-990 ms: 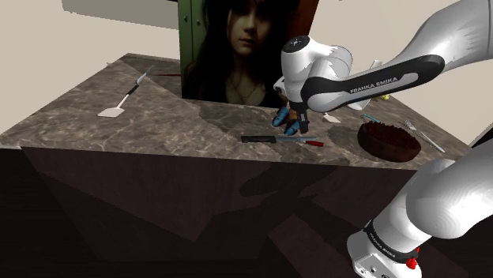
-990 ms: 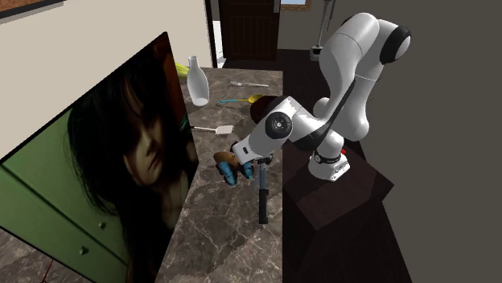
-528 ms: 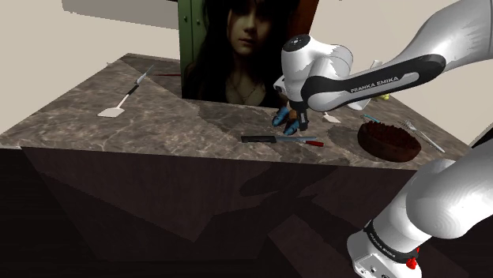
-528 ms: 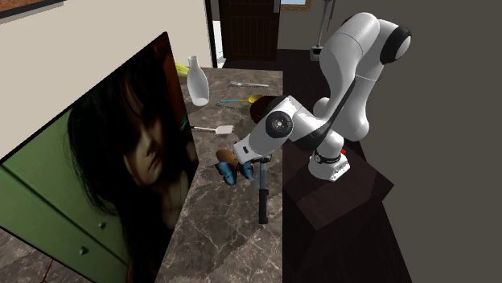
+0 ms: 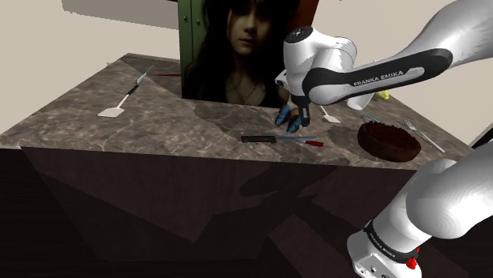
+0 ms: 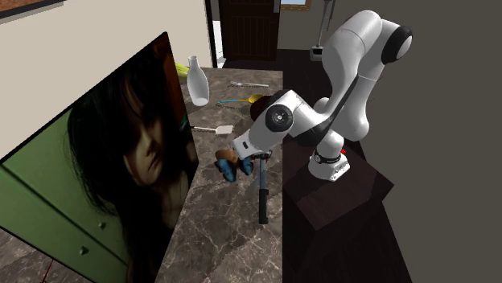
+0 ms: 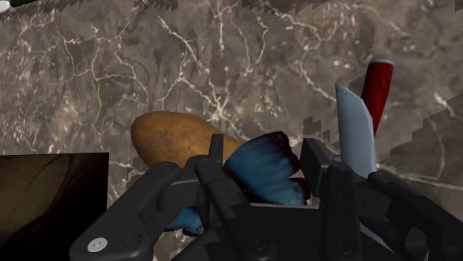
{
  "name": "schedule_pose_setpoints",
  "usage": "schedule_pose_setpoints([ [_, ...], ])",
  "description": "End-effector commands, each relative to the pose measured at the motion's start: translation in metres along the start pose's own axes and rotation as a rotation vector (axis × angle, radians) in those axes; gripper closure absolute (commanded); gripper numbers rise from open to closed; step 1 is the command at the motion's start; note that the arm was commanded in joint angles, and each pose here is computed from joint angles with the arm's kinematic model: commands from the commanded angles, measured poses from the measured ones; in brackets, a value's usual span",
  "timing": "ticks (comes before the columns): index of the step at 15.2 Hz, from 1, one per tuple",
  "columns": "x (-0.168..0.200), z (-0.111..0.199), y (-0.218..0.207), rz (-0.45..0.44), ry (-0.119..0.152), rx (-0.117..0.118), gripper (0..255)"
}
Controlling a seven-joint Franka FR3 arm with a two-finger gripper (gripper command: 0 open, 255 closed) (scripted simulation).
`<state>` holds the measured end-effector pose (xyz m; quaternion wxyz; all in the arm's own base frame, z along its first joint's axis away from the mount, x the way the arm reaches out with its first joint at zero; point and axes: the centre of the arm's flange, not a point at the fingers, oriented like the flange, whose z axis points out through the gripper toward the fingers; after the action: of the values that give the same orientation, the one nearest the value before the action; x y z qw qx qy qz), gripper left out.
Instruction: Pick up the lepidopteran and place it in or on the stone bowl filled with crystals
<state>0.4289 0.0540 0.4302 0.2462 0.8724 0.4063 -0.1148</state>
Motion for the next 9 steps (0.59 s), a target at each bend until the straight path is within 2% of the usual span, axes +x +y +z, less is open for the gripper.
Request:
schedule_pose_setpoints([
  [1, -0.004, -0.008, 0.003, 0.0, 0.0, 0.0, 255],
  [9, -0.021, -0.044, 0.017, 0.0, 0.0, 0.0, 255],
])
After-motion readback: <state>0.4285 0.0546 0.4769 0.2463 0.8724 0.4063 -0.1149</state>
